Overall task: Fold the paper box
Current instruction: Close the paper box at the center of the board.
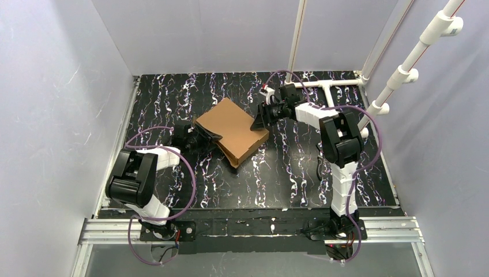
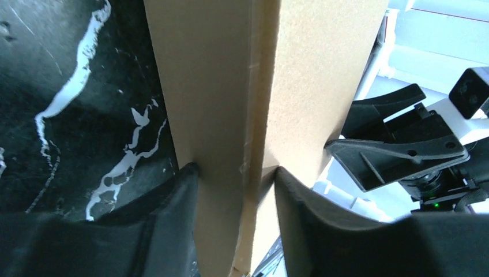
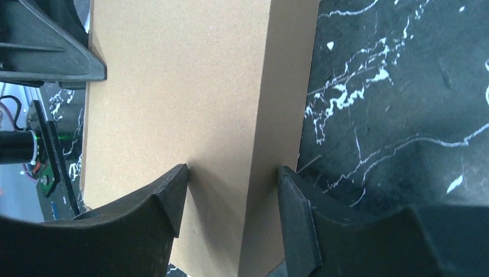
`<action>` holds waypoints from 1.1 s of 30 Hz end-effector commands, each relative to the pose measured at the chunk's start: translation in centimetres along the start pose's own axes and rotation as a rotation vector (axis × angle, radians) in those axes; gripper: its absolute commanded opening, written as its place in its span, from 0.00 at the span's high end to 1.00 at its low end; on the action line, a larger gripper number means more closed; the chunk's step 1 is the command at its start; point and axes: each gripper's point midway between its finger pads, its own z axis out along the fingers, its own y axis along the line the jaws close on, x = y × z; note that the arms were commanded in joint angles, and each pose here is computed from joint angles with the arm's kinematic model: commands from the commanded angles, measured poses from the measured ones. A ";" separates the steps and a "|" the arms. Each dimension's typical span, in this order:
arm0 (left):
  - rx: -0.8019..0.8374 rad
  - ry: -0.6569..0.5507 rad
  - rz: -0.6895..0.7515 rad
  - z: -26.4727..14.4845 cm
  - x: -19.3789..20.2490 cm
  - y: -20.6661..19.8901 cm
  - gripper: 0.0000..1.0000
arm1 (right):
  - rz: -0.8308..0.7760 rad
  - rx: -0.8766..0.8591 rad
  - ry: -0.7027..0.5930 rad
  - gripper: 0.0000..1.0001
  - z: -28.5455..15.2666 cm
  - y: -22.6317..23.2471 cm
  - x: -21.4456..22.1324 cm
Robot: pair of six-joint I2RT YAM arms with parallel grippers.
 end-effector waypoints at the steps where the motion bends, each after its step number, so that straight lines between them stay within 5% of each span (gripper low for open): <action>1: 0.109 0.035 0.011 0.1 1.1 -4.3 0.63 | -0.005 -0.069 0.113 0.46 0.5 3.8 4.2; 3: 0.113 0.035 -0.010 0.1 1.4 -4.8 0.78 | -0.008 -0.067 0.134 0.47 0.7 4.6 5.1; 5: 0.111 0.034 -0.022 0.2 1.5 -5.0 0.78 | -0.020 -0.060 0.148 0.47 0.9 5.4 5.7; 12: 0.092 0.028 0.005 -0.2 1.9 -3.6 0.67 | -0.036 0.019 0.129 0.43 0.0 3.9 4.9; 22: 0.156 0.030 0.390 -5.2 3.4 -2.8 0.36 | -0.040 0.075 0.109 0.43 -1.8 2.4 4.8; 33: 0.140 0.140 0.603 -11.1 8.6 0.1 0.28 | -0.020 0.076 0.109 0.43 -2.0 2.1 5.2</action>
